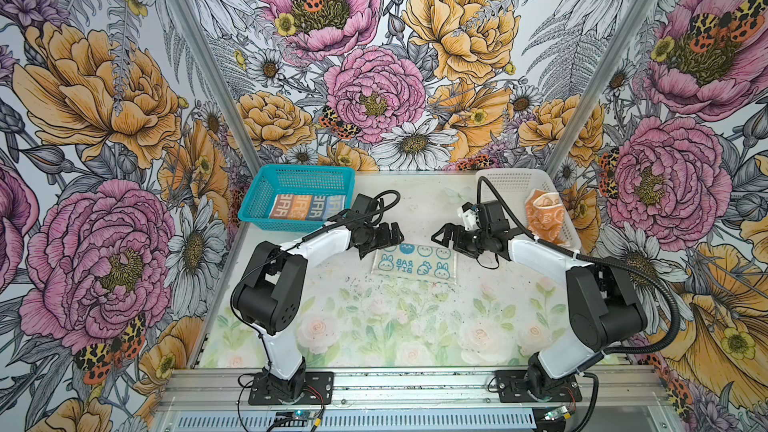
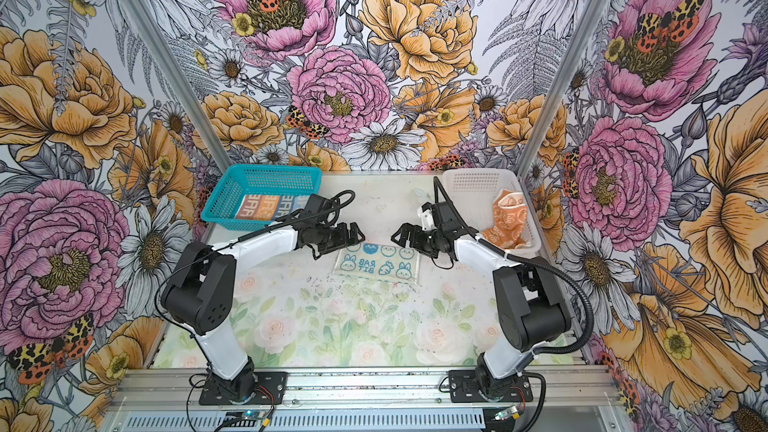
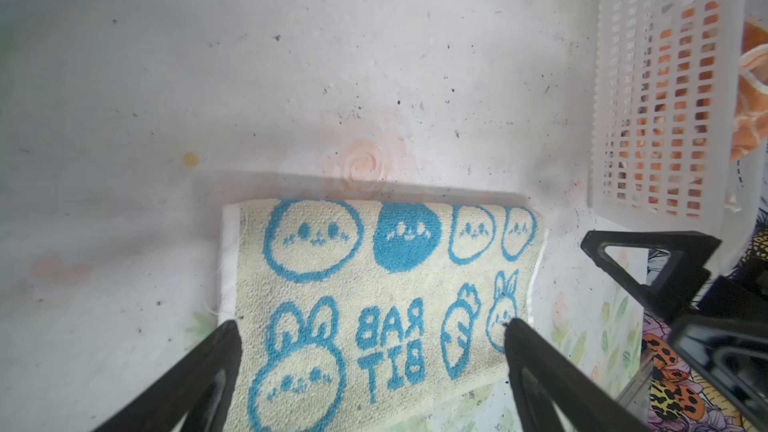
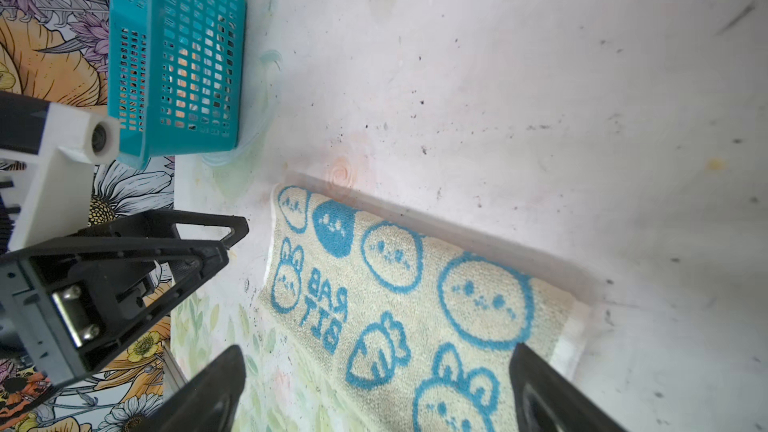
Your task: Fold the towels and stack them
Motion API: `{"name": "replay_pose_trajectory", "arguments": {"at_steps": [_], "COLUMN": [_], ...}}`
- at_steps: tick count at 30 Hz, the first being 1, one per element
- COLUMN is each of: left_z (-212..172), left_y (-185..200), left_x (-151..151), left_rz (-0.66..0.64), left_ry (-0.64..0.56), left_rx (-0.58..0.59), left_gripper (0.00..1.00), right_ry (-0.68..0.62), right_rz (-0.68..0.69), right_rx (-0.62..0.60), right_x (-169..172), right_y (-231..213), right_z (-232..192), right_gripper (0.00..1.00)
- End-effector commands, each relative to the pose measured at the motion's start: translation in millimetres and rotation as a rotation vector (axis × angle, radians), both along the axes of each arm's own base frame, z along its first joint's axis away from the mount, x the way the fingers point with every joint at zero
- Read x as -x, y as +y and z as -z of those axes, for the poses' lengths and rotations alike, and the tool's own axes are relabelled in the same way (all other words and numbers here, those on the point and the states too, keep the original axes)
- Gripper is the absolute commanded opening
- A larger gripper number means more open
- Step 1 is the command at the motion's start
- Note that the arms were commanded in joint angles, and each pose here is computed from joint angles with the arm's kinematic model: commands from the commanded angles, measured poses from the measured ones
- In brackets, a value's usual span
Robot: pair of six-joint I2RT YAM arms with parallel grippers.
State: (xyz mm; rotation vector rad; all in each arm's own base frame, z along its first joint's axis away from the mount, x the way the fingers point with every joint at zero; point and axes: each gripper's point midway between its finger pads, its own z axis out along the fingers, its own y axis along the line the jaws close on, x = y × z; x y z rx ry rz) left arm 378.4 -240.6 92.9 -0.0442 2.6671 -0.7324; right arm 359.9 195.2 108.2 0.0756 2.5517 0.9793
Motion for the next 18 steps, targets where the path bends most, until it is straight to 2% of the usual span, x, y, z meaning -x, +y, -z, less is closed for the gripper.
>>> {"name": "replay_pose_trajectory", "arguments": {"at_steps": [1, 8, 12, 18], "left_z": [12, 35, 36, 59], "left_y": [13, 18, 11, 17], "left_x": [16, 30, 33, 38], "left_rz": [0.046, 0.087, 0.116, 0.138], "left_ry": [0.027, 0.075, 0.083, 0.157], "left_rx": [-0.116, -0.194, -0.199, -0.289], "left_gripper": [0.99, 0.94, 0.88, 0.80], "right_ry": [0.050, 0.101, 0.120, 0.135], "right_rz": [0.015, 0.012, -0.003, -0.021], "right_rx": [0.084, 0.132, 0.146, 0.160], "right_x": [19, 41, 49, 55], "right_y": [-16, -22, -19, -11], "right_z": [22, 46, 54, 61], "right_gripper": [0.99, 0.99, 0.99, 0.99]}}
